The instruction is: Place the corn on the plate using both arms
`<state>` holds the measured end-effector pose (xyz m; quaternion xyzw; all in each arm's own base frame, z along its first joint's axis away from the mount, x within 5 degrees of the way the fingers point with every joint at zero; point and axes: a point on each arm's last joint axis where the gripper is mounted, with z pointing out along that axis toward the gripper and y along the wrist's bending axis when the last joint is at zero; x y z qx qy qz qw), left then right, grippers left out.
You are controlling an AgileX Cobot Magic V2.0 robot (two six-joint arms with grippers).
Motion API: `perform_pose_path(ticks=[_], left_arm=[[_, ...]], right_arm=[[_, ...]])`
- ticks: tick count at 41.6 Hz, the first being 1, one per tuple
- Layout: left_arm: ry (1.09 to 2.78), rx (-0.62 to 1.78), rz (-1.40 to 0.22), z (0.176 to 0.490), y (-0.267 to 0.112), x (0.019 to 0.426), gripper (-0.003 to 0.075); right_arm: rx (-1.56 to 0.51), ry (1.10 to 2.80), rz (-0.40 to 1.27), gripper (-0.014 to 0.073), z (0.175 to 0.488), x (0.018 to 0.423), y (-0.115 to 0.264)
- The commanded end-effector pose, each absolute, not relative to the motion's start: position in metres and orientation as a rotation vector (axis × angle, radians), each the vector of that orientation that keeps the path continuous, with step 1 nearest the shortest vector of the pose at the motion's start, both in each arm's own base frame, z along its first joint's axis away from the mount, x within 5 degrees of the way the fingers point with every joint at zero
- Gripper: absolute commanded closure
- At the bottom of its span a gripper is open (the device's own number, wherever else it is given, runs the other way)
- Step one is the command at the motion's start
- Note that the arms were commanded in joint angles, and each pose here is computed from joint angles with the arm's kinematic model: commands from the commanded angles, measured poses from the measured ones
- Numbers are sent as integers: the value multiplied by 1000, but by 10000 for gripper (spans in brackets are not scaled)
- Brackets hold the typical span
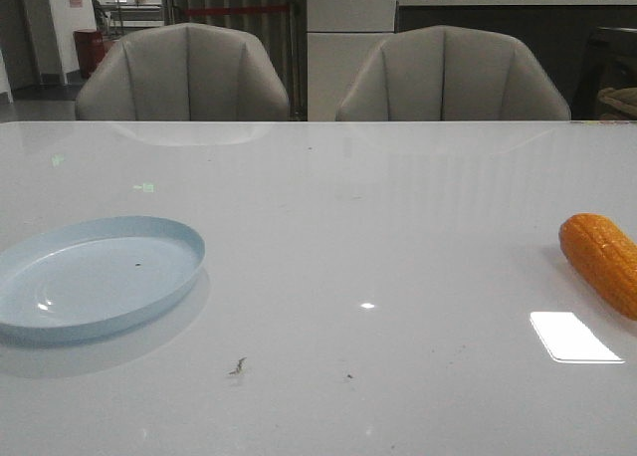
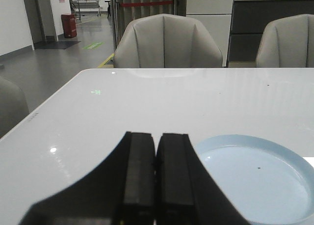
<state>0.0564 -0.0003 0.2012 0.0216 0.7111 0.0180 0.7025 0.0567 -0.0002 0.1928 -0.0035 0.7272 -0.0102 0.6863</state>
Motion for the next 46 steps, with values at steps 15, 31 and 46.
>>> perform_pose_path(ticks=[15,31,46], left_arm=[[1506,23,18,198,0,56,627],[1451,19,18,203,0,56,627],[1331,16,20,214,0,54,627]], right_arm=[[-6,1489,-48,568,210,54,-1],[-6,1486,-48,568,210,54,-1],[-3,1447,-51,568,214,54,-2]])
